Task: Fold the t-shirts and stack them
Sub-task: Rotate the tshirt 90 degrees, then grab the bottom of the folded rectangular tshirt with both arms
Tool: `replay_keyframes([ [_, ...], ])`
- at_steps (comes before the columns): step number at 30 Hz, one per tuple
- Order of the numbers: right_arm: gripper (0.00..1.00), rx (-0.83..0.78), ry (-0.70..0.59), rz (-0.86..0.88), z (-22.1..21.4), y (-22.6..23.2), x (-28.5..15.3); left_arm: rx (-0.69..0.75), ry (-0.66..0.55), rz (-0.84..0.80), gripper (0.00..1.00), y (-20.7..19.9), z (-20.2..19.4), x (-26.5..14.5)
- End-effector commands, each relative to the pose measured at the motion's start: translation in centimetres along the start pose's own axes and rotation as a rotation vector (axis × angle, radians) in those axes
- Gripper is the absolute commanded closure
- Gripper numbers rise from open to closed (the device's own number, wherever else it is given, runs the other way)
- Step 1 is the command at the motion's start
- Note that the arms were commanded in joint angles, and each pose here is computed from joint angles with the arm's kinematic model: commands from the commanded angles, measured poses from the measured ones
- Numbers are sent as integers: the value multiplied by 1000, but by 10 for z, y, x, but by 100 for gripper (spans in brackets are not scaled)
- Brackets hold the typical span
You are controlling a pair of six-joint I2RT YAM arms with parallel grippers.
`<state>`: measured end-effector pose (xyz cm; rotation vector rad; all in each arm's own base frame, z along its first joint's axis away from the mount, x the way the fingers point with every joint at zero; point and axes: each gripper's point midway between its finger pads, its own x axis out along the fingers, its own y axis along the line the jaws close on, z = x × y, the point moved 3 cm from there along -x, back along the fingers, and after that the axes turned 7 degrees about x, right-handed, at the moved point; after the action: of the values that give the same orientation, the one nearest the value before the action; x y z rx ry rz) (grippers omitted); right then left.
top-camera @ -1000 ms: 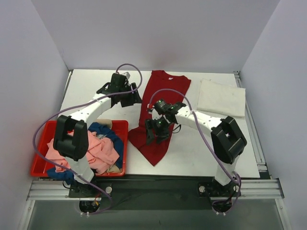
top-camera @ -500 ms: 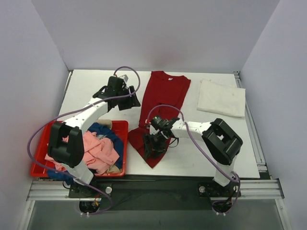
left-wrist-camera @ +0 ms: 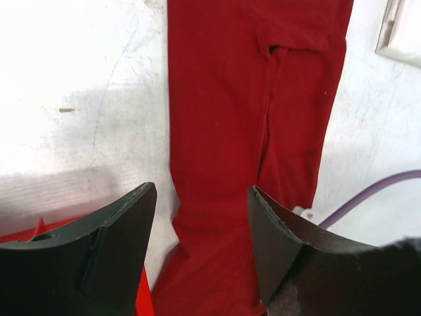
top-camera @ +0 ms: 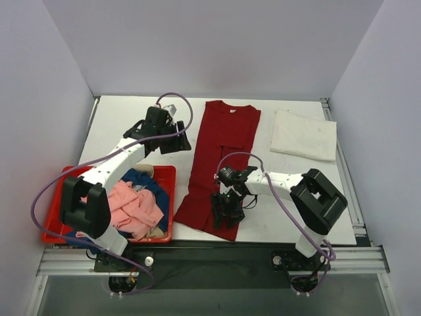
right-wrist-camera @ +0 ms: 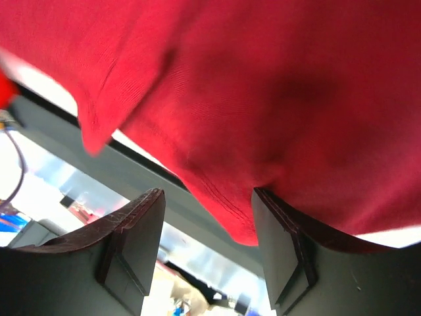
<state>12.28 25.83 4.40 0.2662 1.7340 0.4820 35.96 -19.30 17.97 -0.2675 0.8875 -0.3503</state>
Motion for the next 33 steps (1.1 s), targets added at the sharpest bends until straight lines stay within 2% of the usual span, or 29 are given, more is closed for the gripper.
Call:
replay_keyframes([
  [1,43,66,68,-241,-28,-47,-13,52,7,-1,32,-6,-8,-21],
  [8,43,81,60,-284,-26,-58,-40,165,94,3,32,-30,-51,-34],
  [11,43,68,34,-282,-19,-55,-52,170,177,-34,32,-45,-83,-37],
  [14,43,51,-1,-272,-17,-50,-68,186,254,-28,32,-51,-120,-43],
  [18,43,77,-33,-264,-31,-56,-84,193,308,39,32,-42,-150,-56],
  [24,51,167,21,-261,-61,-77,-68,218,351,35,32,-35,-169,-65],
  [33,54,240,-3,-139,-63,-70,-43,221,488,-15,33,-32,-201,-65],
])
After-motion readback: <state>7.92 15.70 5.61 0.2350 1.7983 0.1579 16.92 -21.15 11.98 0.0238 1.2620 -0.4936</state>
